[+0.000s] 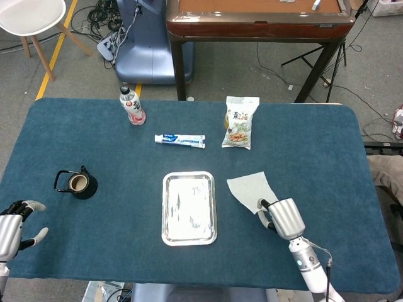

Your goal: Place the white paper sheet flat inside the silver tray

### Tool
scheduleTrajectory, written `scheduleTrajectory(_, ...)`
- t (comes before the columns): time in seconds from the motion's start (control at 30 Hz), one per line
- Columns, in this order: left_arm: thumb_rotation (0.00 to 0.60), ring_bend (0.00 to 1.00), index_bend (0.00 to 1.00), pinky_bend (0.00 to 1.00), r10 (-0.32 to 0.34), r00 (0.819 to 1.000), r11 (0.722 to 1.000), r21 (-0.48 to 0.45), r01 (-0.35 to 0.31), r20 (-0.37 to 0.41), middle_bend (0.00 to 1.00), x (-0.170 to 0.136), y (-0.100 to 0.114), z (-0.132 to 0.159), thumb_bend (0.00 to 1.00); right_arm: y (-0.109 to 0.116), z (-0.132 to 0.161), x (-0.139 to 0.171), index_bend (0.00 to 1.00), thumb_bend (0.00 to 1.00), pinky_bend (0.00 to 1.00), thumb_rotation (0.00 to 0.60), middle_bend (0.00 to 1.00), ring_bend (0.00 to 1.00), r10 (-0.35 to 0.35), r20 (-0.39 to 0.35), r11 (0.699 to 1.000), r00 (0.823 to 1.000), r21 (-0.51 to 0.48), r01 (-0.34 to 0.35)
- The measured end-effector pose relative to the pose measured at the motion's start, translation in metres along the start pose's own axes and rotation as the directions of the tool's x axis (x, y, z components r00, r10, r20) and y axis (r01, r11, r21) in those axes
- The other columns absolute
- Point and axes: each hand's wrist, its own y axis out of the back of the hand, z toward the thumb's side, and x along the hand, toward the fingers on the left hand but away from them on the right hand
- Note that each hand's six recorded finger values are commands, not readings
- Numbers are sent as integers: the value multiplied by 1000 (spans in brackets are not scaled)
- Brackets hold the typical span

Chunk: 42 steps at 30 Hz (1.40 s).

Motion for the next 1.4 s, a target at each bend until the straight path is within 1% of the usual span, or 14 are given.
scheduleTrajectory(0.27,600,263,397,442,0,1000,1000,-1,0,1,363,0,0,0,199,14,15,-15,575,527,1000,600,1000,1000,-49,14,998,999,-35,49)
scheduleTrajectory(0.47,600,263,397,442,0,1000,1000,-2,0,-1,363,0,0,0,199,23,36,-31,575,537,1000,600,1000,1000,-87,2,994,996,-66,87)
scheduleTrajectory(0.6,600,263,397,442,2,1000,1000,-4,-2,0,363,0,1,0,199,25,53,-42,575,538,1000,600,1000,1000,-90,-23,993,996,-84,88)
scheduleTrajectory(0.8,600,263,397,442,-1,1000,1000,-6,1,3,363,-1,1,0,199,21,77,-55,576,538,1000,600,1000,1000,-80,-60,993,995,-93,75)
scheduleTrajectory(1.13,600,263,397,442,5,1000,1000,-14,-5,3,363,-1,4,-1,199,19,114,-61,575,538,1000,600,1000,1000,-83,-94,990,992,-120,72)
scheduleTrajectory(1.4,600,263,397,442,9,1000,1000,-21,-9,3,363,-2,6,-2,199,18,132,-61,576,539,1000,600,1000,1000,-72,-102,991,992,-117,60)
